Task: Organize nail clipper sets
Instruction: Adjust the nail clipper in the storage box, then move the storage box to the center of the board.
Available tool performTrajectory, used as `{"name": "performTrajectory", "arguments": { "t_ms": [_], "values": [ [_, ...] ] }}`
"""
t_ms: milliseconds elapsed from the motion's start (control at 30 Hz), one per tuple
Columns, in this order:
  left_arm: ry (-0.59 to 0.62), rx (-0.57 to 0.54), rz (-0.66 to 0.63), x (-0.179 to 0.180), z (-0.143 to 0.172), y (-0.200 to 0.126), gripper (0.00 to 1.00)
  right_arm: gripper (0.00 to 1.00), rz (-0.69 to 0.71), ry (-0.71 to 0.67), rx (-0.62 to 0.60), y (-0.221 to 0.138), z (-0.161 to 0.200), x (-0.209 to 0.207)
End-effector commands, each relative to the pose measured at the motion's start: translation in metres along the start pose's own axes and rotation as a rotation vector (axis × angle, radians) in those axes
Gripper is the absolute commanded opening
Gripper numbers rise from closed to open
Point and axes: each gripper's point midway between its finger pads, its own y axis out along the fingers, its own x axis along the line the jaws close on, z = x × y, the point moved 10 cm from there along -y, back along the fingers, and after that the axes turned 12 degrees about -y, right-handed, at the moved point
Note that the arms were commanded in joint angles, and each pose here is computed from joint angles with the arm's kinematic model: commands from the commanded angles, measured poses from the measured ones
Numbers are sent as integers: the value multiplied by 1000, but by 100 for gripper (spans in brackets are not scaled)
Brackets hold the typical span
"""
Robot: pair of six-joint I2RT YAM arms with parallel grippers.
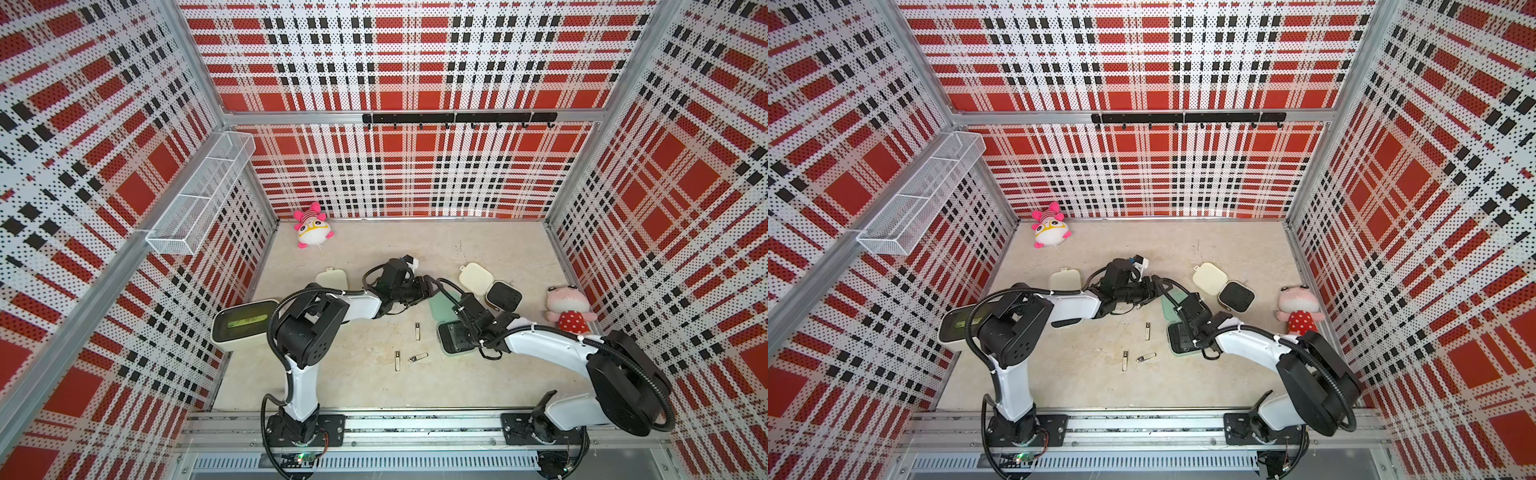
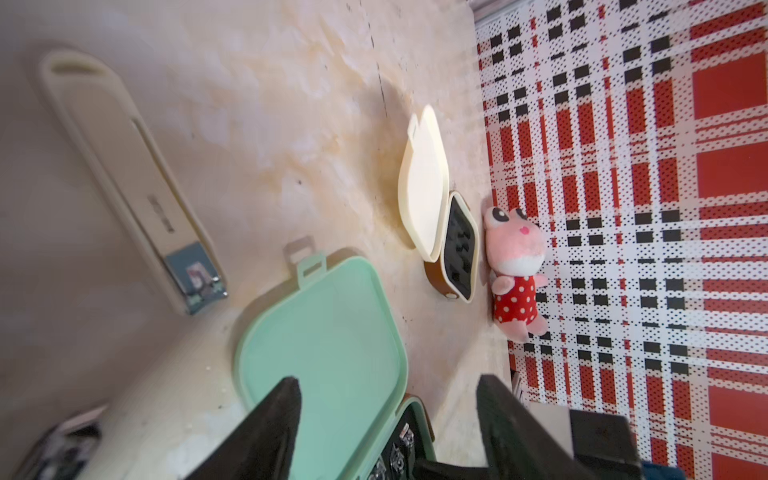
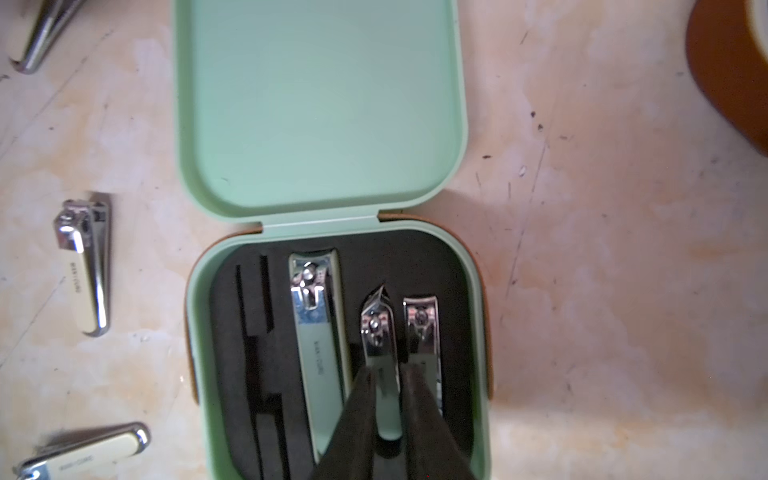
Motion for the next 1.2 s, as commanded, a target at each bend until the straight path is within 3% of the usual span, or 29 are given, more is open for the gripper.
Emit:
{"name": "performTrajectory", "arguments": {
  "t_ms": [0,300,633,1167],
  "values": [
    [39,-9,39,-8,-17,-15,73,22,-48,46,-53,-19,-7,2],
    [65,53,-33,5,-2,-12,75,31,-51,94,-41,-38,23,12],
    [32,78,-81,29,15,-7,77,37,-60,202,-15,-28,59,3],
    [52,124,-55,54,7,12,78,38,-17,280,-3,-3,61,-5]
  ]
}}
